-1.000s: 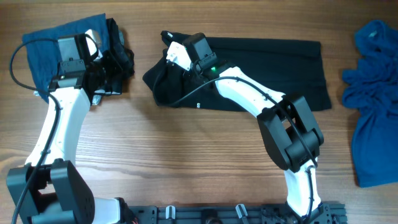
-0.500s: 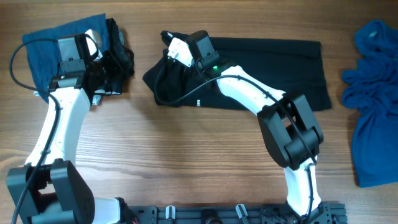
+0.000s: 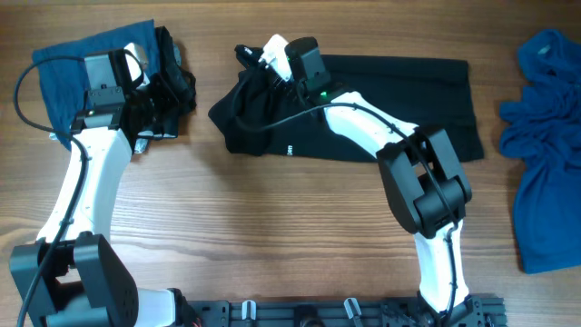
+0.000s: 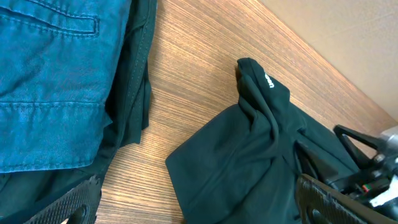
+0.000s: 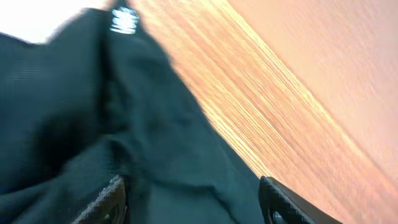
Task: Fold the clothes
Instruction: 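Release the polo and move the right gripper back to the right end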
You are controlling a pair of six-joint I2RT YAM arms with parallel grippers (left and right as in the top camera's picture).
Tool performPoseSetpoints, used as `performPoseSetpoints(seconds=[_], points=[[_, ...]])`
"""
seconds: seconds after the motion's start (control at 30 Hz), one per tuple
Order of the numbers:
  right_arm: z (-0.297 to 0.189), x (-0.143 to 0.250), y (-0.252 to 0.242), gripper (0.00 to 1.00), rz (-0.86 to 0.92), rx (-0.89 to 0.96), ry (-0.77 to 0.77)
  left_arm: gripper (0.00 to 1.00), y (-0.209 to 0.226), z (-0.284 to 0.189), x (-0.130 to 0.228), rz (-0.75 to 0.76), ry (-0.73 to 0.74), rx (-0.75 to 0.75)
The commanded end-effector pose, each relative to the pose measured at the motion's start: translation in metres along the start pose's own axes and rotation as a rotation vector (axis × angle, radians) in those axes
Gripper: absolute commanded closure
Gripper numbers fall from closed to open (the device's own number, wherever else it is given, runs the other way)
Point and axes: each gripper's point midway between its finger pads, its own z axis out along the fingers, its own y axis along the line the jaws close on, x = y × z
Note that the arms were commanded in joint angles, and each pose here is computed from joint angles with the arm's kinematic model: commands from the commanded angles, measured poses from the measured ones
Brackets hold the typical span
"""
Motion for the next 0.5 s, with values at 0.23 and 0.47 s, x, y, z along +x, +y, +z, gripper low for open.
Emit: performPoseSetpoints(seconds=[0.23, 0.47], points=[[-0.101, 0.025, -0.156, 0.0, 0.479, 0.23, 0.1, 0.0, -0.011, -0.009, -0.009, 0.036, -0.036, 0.032], [-0.135, 0.138, -0.182, 0.0, 0.601, 0.219, 0.456, 0.0, -0.028, -0.01, -0.013, 0.159, -0.048, 0.118]])
